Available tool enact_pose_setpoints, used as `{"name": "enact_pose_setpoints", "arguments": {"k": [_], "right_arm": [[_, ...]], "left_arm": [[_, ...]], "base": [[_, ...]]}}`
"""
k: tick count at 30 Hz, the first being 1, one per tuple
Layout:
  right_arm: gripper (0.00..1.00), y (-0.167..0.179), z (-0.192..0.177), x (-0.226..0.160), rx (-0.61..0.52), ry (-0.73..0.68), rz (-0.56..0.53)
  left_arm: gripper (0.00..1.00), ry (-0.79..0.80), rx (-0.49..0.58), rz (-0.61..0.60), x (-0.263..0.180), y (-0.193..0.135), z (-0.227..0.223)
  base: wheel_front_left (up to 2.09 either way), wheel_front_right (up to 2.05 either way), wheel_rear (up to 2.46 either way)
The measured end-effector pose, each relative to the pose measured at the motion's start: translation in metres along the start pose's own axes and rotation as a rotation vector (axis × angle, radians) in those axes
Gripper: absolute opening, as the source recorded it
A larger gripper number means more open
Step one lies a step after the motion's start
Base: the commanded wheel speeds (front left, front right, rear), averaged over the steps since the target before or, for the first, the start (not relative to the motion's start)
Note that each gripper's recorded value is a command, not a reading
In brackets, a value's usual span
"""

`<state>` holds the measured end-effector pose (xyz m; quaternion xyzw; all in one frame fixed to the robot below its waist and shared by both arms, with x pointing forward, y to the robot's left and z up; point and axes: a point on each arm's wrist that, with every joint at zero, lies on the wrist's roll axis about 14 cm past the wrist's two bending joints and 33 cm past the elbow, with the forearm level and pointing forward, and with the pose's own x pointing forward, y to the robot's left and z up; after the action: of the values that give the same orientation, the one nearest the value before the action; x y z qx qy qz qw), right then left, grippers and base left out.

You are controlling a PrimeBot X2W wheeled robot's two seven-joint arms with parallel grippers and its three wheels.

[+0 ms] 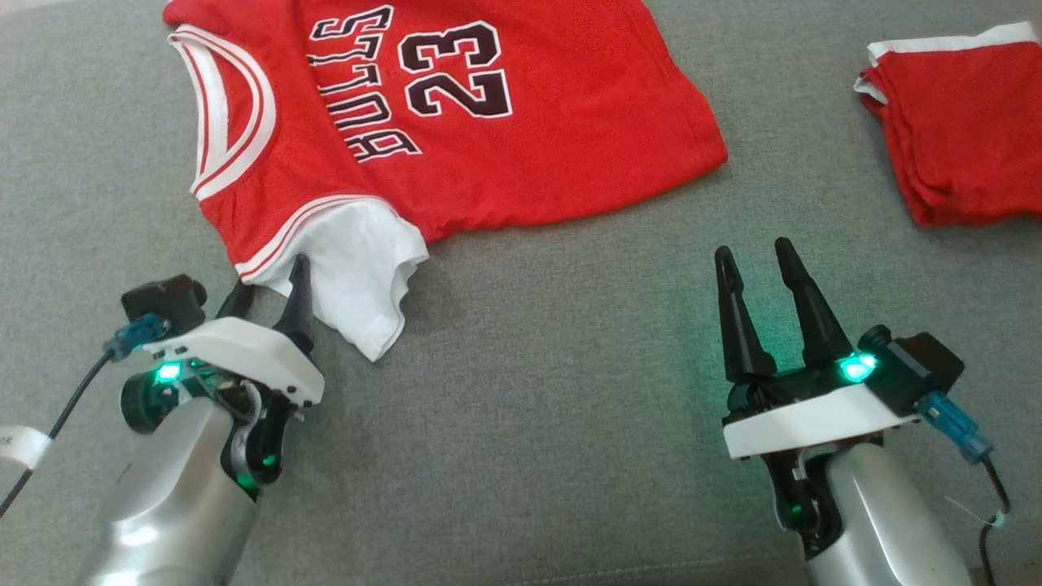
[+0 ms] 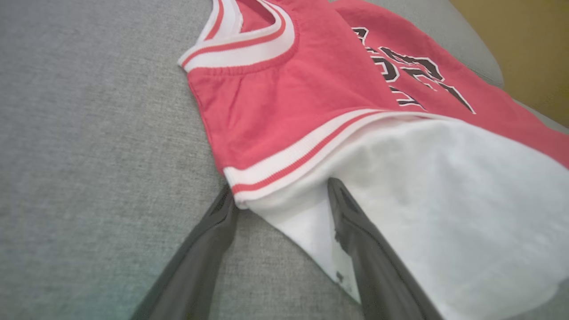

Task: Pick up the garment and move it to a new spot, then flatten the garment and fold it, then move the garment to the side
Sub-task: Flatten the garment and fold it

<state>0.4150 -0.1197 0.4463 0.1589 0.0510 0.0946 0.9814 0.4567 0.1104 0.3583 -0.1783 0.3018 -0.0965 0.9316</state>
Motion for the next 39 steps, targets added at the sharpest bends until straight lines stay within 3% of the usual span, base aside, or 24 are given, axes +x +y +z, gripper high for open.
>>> {"name": "enact_pose_setpoints", "arguments": {"k": [1,2,3,11,19,26,27,28,29,36,39], "right_arm": [[1.00,0.000,0.000,0.000,0.000,0.000,-0.001],[1.00,0.000,0.000,0.000,0.000,0.000,-0.001],[1.00,0.000,0.000,0.000,0.000,-0.001,0.000],[1.00,0.008,0.009,-0.001,0.005,-0.024,0.022],[1.00,0.021,0.015,-0.003,0.009,-0.039,0.055],[1.00,0.026,0.018,-0.005,0.006,-0.047,0.067],[1.00,0.027,0.019,-0.005,0.006,-0.048,0.069],[1.00,0.027,0.019,-0.005,0.005,-0.047,0.071],[1.00,0.028,0.019,-0.005,0.005,-0.047,0.074],[1.00,0.035,0.024,-0.006,0.001,-0.062,0.092],[1.00,0.037,0.025,-0.005,0.000,-0.064,0.097]], "left_arm": [[0.79,0.006,-0.001,-0.006,0.001,-0.001,0.000],[0.30,0.007,0.000,-0.006,0.001,-0.001,0.000],[0.00,0.007,0.000,-0.004,0.001,0.000,0.000],[0.00,-0.014,0.013,0.001,-0.008,0.002,0.004],[0.00,-0.143,0.093,0.128,-0.032,0.050,0.047],[0.00,-0.206,0.128,0.143,-0.041,0.052,0.066],[0.04,-0.223,0.129,0.143,-0.043,0.052,0.069],[0.78,-0.246,0.141,0.139,-0.044,0.050,0.073],[1.00,-0.268,0.152,0.133,-0.046,0.047,0.077],[1.00,-0.396,0.172,0.095,-0.066,0.026,0.082],[1.00,-0.420,0.265,0.080,-0.077,0.014,0.075]], "base": [[0.00,0.00,0.00],[0.00,0.00,0.00],[0.00,0.00,0.00],[0.00,0.00,0.00],[0.00,0.00,0.00],[0.00,0.00,0.00],[0.00,0.00,0.00],[0.00,0.00,0.00],[0.00,0.00,0.00],[0.00,0.00,0.00],[0.00,0.00,0.00]]}}
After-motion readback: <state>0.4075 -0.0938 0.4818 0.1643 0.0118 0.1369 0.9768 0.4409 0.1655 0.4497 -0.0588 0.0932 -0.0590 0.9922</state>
